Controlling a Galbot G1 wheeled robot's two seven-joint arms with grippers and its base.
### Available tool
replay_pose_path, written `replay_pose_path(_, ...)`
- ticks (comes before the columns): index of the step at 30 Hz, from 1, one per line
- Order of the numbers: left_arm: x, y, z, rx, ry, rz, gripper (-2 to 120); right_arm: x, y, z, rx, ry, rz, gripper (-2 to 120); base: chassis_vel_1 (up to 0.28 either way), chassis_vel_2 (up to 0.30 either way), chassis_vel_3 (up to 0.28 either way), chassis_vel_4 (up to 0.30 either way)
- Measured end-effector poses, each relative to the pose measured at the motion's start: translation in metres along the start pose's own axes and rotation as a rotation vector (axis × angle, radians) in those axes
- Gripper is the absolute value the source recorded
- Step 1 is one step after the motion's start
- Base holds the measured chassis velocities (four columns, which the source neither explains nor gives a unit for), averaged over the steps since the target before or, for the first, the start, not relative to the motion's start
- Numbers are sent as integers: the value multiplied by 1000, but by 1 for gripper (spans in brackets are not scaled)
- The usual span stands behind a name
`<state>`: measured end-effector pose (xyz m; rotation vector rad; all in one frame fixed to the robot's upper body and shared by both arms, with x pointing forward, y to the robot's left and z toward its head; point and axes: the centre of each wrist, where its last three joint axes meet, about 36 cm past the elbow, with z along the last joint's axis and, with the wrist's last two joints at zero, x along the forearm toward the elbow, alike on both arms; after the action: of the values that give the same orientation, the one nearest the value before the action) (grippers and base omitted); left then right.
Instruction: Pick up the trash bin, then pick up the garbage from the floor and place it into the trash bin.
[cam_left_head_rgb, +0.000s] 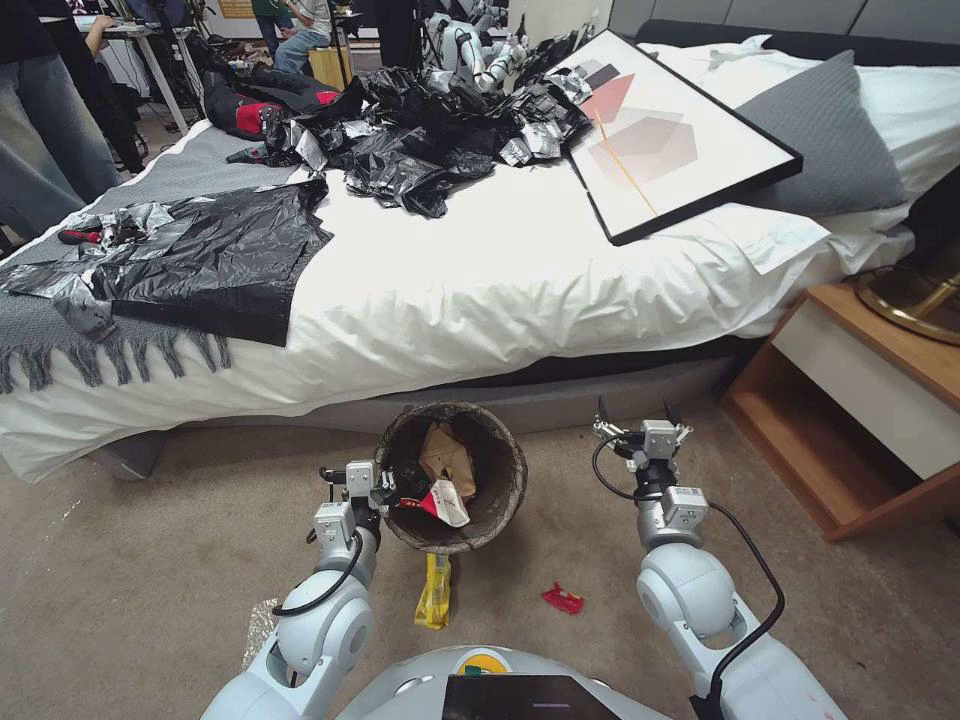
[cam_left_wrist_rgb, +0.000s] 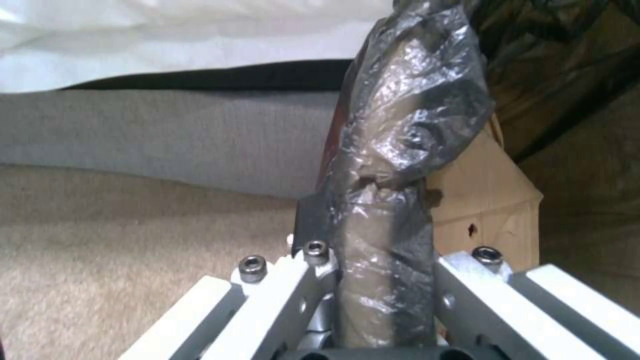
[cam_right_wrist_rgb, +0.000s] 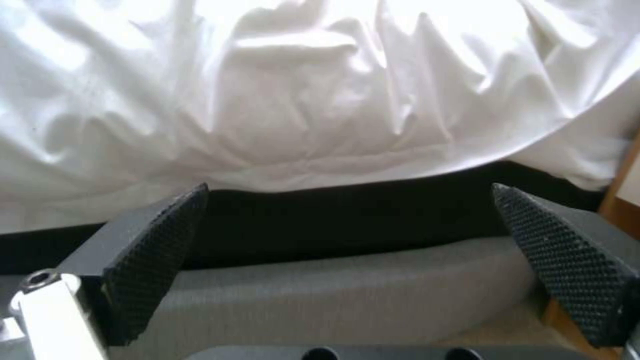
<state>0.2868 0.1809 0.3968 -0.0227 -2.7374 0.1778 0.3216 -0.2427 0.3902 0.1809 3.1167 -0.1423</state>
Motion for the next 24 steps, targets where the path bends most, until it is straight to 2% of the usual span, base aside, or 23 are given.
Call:
replay_pose_path(12,-1,0,0,0,0,1,3,-1,1,1,-6,6,2,100,86,-86,-97,85)
replay_pose_path(24,-3,1,-2,0,-4,1,3,-4,5,2,-16,-4,13,100,0,0,0,0)
